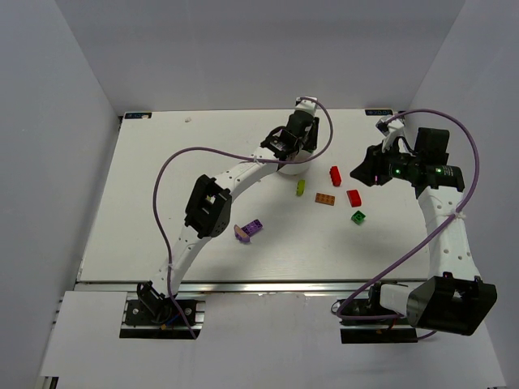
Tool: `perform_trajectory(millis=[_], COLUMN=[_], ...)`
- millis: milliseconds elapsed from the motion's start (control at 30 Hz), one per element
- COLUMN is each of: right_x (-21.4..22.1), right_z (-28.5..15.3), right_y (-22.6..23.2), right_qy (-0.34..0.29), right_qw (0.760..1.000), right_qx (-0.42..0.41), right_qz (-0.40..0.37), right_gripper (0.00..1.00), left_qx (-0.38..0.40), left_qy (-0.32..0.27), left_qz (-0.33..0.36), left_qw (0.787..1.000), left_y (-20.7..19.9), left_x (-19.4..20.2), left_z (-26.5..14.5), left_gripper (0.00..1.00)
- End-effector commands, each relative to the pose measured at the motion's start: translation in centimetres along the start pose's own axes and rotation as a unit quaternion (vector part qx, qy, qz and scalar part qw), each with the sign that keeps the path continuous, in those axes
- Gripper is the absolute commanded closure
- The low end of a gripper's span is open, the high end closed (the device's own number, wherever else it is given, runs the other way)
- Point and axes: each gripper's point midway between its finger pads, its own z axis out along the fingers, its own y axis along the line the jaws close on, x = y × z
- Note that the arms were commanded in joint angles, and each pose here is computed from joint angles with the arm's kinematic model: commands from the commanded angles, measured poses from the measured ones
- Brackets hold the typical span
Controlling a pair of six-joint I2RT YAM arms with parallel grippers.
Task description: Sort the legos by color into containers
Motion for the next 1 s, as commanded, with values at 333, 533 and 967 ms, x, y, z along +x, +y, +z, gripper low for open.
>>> perform_trajectory(millis=[333,533,967], right_x=[4.2,10.7,17.9], right_z=[-0.2,-0.1,1.3], right_y=[-1.7,-3.6,-6.4], right_qy=[0.068,0.179,0.265], right_qw=[0.997,0.980,0.955], right_qx=[0.037,0.083,0.136], right_qz=[-0.006,0.035,0.017], right_gripper=[0.62,0.11,0.23], left_qx=[0.036,0.044,0.002], left_qy=[-0.066,-0.090,-0.009], left_qz=[-0.058,-0.107,-0.266], left_qw=[0.995,0.989,0.964], left_y=[-0.2,3.4,10.3], left_x=[-9.7,-8.2,7.9], left_z=[-12.9,-23.5,-32.0], left_gripper=[0.81,0.26,0.23])
